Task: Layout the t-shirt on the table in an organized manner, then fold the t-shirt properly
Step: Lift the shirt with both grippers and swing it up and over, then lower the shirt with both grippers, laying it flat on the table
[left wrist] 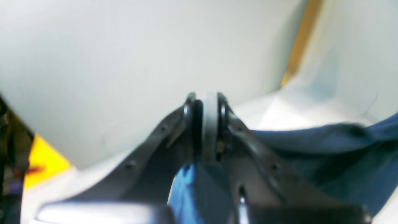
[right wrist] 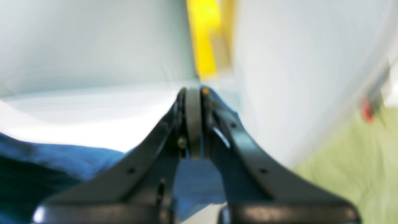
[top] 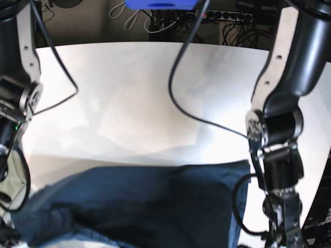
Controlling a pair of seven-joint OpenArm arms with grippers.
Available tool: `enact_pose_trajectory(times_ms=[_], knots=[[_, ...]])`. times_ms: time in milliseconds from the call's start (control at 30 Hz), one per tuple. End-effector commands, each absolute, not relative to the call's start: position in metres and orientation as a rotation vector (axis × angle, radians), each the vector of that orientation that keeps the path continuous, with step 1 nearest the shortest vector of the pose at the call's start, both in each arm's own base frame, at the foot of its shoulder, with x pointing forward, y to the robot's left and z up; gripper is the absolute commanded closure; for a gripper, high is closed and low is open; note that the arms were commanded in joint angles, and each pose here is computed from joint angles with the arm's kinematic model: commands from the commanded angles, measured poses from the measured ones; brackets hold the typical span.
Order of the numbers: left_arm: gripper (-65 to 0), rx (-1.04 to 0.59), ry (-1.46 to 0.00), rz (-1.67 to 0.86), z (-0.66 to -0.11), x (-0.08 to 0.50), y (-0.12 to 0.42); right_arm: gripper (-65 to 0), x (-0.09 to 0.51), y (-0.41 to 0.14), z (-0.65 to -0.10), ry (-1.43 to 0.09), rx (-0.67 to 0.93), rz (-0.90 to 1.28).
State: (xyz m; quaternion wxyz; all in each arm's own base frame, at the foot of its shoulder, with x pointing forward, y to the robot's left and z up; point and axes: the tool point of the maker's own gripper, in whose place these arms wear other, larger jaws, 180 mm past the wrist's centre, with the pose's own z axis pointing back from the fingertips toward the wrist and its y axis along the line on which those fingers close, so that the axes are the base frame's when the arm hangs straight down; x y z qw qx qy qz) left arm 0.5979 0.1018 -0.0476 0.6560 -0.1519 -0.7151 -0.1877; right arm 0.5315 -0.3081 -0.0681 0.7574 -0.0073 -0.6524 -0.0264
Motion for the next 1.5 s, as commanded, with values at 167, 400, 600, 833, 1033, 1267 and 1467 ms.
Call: enact_pose_trajectory(times_ms=[167, 400, 600, 833, 1033, 1267, 1467], knots=[[-0.3, -0.390, -1.839, -0.402, 0.056, 0.603, 0.105, 0.0, 0.541, -0.319, 0.053, -1.659, -0.062, -0.040], [-0.3, -0.362, -1.942, -0.413, 0.096, 0.592, 0.110, 0.0, 0.529, -0.332, 0.103, -1.740, -0.098, -0.047], [-0.3, -0.219, -1.993, -0.437, 0.099, 0.568, 0.138, 0.0, 0.495, -0.354, 0.079, -1.713, -0.172, -0.078], [-0.3, -0.080, -1.908, -0.481, 0.040, 0.538, 0.148, 0.0, 0.455, -0.334, 0.015, -1.644, -0.175, -0.051], [-0.3, -0.030, -1.810, -0.513, -0.040, 0.501, 0.146, 0.0, 0.413, -0.310, -0.073, -1.539, -0.102, -0.051], [-0.3, -0.001, -1.681, -0.552, -0.118, 0.451, 0.147, 0.0, 0.361, -0.282, -0.158, -1.393, -0.008, -0.067], [-0.3, -0.060, -1.537, -0.571, -0.186, 0.402, 0.153, 0.0, 0.323, -0.262, -0.217, -1.253, 0.085, -0.056]])
